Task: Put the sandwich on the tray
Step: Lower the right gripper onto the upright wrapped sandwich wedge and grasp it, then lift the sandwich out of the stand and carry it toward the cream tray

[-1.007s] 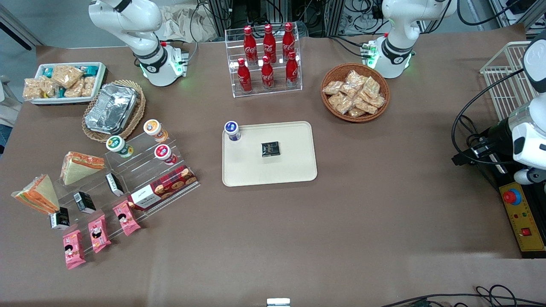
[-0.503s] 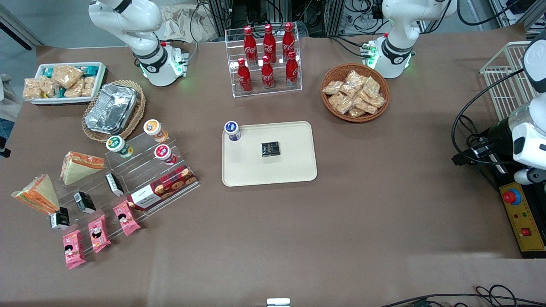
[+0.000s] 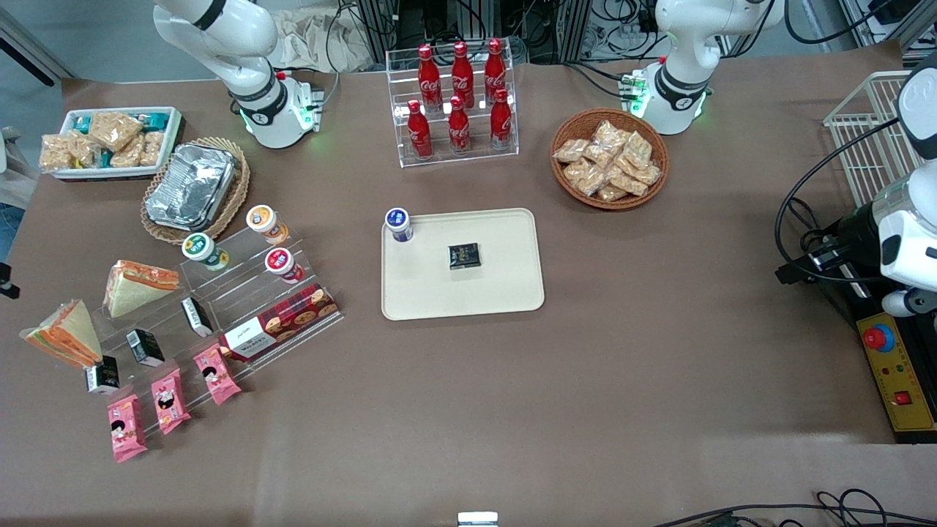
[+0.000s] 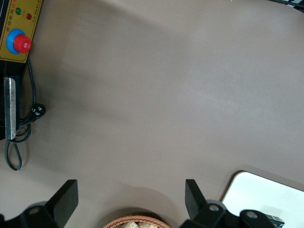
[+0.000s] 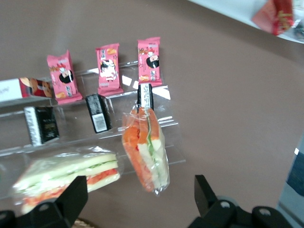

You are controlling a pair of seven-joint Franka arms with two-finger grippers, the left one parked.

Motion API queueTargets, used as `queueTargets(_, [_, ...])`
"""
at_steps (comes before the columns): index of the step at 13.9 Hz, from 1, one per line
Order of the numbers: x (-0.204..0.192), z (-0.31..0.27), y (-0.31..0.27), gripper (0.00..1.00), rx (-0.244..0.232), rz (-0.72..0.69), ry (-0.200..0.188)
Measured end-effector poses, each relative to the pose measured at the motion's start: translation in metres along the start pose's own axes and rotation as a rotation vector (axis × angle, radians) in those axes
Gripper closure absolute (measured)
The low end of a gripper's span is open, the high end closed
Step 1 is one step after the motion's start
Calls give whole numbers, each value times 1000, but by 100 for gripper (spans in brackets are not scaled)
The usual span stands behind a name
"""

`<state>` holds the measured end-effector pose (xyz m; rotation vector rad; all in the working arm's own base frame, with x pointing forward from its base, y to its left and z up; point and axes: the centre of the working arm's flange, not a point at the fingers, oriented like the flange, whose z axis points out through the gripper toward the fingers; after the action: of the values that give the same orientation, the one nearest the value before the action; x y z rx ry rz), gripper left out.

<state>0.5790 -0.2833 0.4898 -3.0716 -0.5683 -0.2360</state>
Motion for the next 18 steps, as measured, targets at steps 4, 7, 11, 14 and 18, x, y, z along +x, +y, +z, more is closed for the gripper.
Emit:
queueTargets(4, [-9,54,9,0,95,-40,11])
queueTargets(7, [-17,77,8,0,104,-73,12])
queueTargets(11, [-27,100,7,4,95,-91,16])
queueTargets(14, [-28,111,9,22,87,-93,14])
queueTargets(18, [-24,118,12,62,54,-98,28])
